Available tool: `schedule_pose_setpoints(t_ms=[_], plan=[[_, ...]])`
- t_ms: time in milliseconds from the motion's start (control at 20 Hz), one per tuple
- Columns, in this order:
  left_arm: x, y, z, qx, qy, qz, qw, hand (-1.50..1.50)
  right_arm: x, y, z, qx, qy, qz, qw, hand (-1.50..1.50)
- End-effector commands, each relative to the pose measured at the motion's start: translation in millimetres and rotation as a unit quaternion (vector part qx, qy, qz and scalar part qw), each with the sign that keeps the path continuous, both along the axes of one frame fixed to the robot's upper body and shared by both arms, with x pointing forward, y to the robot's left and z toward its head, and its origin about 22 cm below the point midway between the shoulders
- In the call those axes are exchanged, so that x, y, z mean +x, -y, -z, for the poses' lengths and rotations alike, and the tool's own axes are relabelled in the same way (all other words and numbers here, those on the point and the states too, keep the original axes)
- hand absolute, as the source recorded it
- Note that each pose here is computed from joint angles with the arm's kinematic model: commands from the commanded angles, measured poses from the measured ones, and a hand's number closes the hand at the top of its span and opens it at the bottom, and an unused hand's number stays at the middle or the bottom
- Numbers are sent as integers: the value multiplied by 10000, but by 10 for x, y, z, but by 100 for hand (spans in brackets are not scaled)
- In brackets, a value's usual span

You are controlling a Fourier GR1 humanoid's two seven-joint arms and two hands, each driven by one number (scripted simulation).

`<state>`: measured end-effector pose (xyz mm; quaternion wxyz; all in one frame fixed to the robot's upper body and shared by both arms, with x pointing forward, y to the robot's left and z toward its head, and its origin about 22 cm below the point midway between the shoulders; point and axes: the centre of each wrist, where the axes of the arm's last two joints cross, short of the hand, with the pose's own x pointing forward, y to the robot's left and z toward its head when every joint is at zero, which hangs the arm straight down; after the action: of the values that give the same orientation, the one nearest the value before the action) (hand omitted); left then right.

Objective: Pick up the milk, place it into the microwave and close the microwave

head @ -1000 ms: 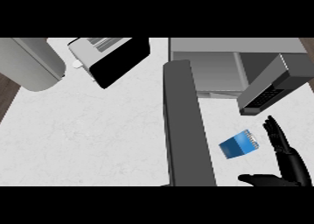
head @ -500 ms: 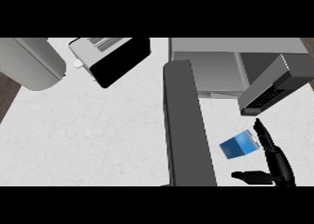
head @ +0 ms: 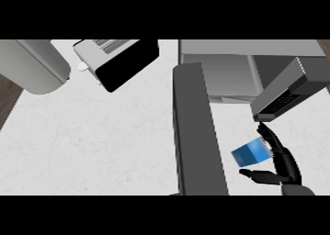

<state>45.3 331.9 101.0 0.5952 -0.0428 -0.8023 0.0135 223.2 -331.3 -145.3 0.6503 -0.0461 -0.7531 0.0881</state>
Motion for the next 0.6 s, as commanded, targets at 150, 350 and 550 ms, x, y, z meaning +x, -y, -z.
schedule_pose_setpoints(t_ms=[150,350,550], plan=[[-73,201,-234,-267,442,223,9984,-150,72,-51,82,249,73,-469,9986,150],[47,46,-129,-213,492,237,9983,-150,244,-289,91,304,185,-557,9978,150],[37,110,-225,-229,454,203,9985,-150,313,-239,28,567,489,-579,9955,150]])
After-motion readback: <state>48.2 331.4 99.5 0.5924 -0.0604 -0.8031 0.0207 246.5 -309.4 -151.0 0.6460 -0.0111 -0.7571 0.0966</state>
